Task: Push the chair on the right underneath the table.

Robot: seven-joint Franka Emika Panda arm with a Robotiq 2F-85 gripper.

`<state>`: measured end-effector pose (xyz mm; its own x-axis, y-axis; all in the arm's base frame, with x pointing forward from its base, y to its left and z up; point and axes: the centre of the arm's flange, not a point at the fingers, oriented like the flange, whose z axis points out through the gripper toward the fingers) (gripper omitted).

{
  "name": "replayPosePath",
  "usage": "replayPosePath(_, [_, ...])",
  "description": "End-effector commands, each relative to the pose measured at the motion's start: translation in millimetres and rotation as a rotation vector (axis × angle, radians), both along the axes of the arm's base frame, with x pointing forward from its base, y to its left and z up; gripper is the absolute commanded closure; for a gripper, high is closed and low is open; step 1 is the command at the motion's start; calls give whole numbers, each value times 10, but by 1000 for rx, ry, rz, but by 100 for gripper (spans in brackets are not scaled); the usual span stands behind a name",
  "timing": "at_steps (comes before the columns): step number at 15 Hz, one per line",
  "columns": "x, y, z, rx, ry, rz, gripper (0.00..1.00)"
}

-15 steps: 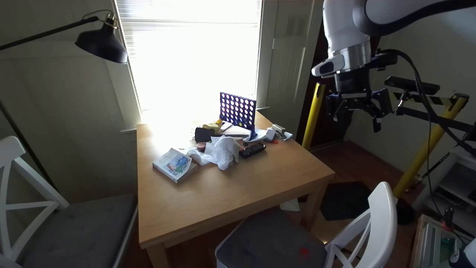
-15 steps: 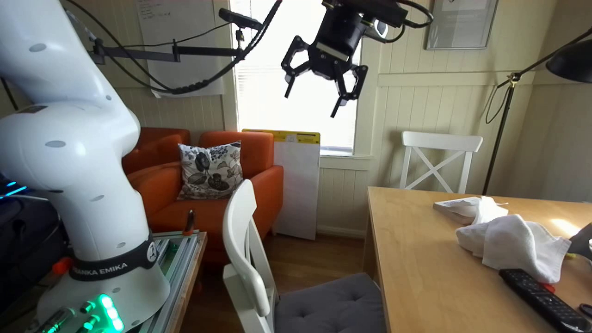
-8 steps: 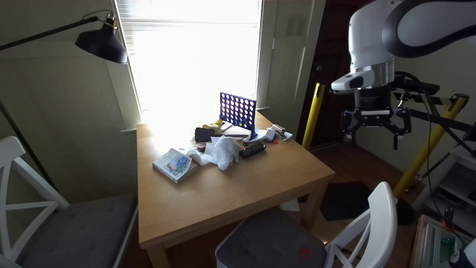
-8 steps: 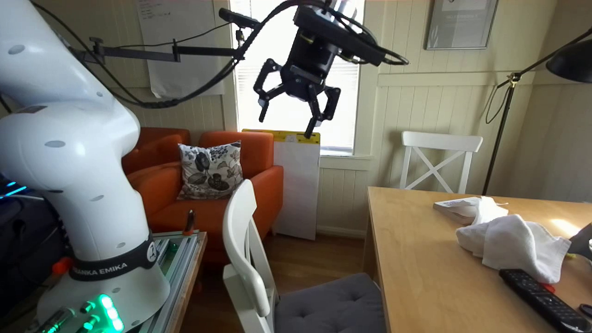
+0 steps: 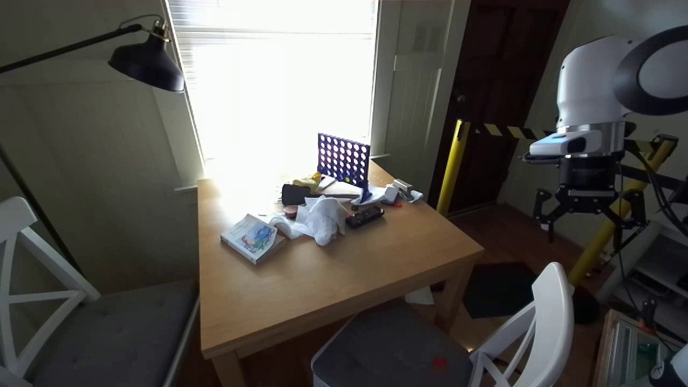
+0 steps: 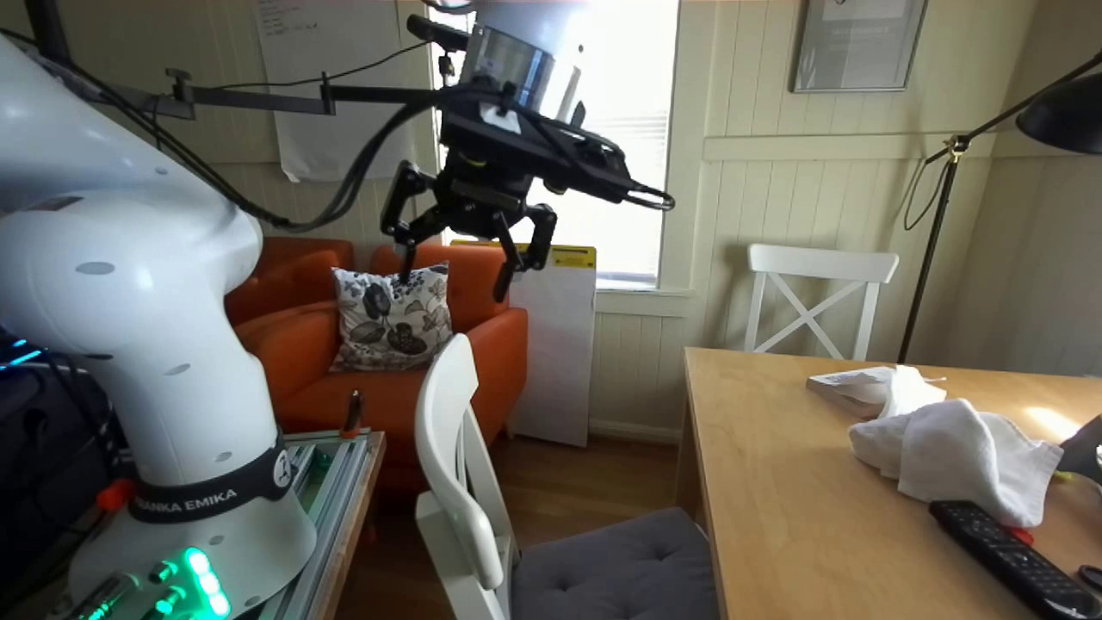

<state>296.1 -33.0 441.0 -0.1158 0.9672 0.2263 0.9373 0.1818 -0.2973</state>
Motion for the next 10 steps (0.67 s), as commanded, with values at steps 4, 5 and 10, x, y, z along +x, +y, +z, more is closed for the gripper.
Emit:
replayPosePath(4, [32,17,50,-7,-10,5,0])
replayPosePath(5, [33,17,50,-7,-10,5,0])
replayPosePath(10, [-220,139,-519,74,14,106,0])
